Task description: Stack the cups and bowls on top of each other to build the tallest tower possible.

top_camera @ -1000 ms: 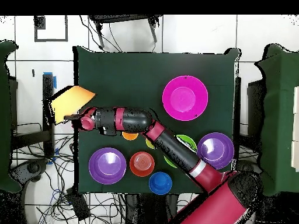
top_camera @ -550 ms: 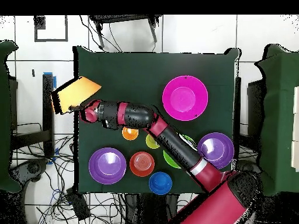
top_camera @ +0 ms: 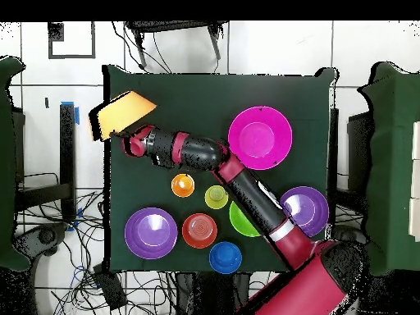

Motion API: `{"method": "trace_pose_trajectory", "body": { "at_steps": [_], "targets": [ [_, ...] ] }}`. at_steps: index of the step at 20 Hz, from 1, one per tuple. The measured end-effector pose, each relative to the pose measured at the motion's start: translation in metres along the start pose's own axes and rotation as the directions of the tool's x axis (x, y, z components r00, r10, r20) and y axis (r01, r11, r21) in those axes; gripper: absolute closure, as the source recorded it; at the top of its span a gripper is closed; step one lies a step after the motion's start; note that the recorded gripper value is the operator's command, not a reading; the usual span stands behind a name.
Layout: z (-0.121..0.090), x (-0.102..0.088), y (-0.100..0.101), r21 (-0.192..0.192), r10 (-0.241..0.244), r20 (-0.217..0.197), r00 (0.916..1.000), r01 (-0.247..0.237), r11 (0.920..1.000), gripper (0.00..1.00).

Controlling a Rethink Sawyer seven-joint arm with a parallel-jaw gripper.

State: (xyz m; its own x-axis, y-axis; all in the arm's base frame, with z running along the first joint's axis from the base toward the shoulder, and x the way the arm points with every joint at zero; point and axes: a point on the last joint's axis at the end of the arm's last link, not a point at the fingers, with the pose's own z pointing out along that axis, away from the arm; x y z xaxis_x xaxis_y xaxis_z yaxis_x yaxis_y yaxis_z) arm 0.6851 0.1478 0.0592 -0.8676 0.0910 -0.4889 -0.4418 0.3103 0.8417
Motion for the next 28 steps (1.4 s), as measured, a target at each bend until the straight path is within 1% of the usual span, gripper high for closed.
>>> {"method": "trace_pose_trajectory", "body": {
  "at_steps": [3, 4, 5, 6, 7, 8, 9, 11, 13, 14, 15, 16, 20, 22, 24, 25, 27, 28],
  "targets": [
    [-0.003, -0.006, -0.005, 0.017, -0.043, 0.015, 0.9990, 0.042, 0.9990, 1.00],
    [-0.004, -0.008, -0.007, 0.023, -0.065, 0.021, 0.9977, 0.065, 0.9976, 1.00],
    [-0.006, -0.009, -0.009, 0.029, -0.088, 0.027, 0.9958, 0.087, 0.9958, 1.00],
    [-0.007, -0.011, -0.012, 0.037, -0.119, 0.032, 0.9923, 0.118, 0.9923, 1.00],
    [-0.008, -0.012, -0.013, 0.041, -0.136, 0.035, 0.9901, 0.134, 0.9901, 1.00],
    [-0.010, -0.014, -0.016, 0.048, -0.174, 0.042, 0.9839, 0.172, 0.9840, 1.00],
    [-0.011, -0.015, -0.017, 0.051, -0.195, 0.046, 0.9797, 0.193, 0.9799, 1.00],
    [-0.015, -0.017, -0.022, 0.059, -0.266, 0.059, 0.9620, 0.263, 0.9630, 1.00],
    [-0.017, -0.017, -0.024, 0.062, -0.290, 0.063, 0.9550, 0.286, 0.9561, 1.00],
    [-0.019, -0.017, -0.026, 0.065, -0.321, 0.069, 0.9444, 0.317, 0.9461, 1.00],
    [-0.020, -0.016, -0.027, 0.066, -0.335, 0.072, 0.9396, 0.330, 0.9416, 1.00],
    [-0.024, -0.014, -0.031, 0.070, -0.374, 0.086, 0.9233, 0.369, 0.9267, 1.00],
    [-0.033, -0.009, -0.040, 0.081, -0.422, 0.118, 0.8988, 0.415, 0.9061, 1.00],
    [-0.040, -0.005, -0.046, 0.093, -0.444, 0.144, 0.8842, 0.435, 0.8956, 1.00],
    [-0.050, -0.001, -0.054, 0.113, -0.467, 0.178, 0.8663, 0.453, 0.8842, 1.00],
    [-0.057, 0.003, -0.060, 0.129, -0.482, 0.200, 0.8527, 0.465, 0.8758, 1.00],
    [-0.070, 0.006, -0.064, 0.163, -0.537, 0.234, 0.8106, 0.512, 0.8436, 1.00],
    [-0.073, 0.005, -0.063, 0.170, -0.554, 0.239, 0.7973, 0.527, 0.8324, 1.00]
  ]
}}
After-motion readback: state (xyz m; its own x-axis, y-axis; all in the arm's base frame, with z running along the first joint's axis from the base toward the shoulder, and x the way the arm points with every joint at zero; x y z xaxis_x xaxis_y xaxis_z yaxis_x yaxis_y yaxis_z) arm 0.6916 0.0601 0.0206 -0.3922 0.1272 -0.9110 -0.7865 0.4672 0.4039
